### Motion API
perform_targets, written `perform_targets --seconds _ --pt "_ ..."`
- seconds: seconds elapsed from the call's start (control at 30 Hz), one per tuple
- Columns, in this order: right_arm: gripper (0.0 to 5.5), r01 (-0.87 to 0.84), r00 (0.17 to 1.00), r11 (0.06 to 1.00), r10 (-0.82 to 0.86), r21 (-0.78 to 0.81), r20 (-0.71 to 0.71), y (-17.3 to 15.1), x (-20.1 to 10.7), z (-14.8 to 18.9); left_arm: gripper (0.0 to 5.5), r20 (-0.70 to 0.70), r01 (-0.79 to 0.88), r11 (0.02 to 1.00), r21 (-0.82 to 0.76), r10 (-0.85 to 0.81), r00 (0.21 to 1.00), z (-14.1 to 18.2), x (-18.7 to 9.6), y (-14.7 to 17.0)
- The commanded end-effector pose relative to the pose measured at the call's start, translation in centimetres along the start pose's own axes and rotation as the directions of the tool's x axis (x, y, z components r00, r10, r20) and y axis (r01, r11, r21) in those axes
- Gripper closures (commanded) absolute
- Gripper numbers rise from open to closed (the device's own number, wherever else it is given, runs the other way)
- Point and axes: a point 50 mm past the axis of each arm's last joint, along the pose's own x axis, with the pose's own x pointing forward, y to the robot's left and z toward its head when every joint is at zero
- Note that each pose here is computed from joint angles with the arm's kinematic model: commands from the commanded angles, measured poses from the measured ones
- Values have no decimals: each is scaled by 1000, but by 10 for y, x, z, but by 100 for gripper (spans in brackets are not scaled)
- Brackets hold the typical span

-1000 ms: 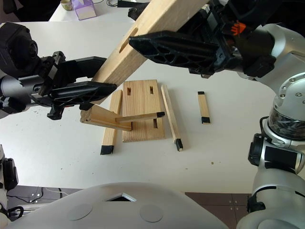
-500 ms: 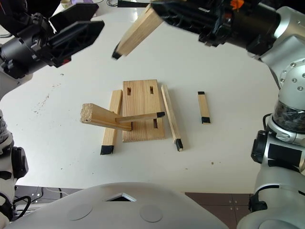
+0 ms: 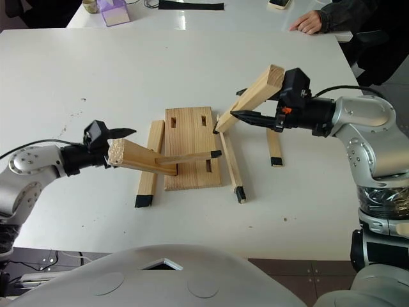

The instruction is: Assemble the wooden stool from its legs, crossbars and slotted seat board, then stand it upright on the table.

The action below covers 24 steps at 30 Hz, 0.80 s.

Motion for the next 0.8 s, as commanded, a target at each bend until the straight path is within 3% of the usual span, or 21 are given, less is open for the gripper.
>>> perform_targets --seconds 0.03,0.3,0.5,0.8 --pt "349 18 998 1000 -19 -22 -67 -4 -13 -11 188 -69 9 998 59 -5 998 -14 1 -7" --pt "349 10 991 999 -16 -45 -136 -8 -23 -19 188 -97 19 997 69 -12 995 -24 4 -13" --pt "349 -69 991 997 63 -46 -116 8 -6 -19 188 -156 -34 996 87 47 987 -35 13 -7" --pt "349 -121 990 992 122 18 -75 31 -5 -15 188 -287 -72 986 148 113 951 -52 4 10"
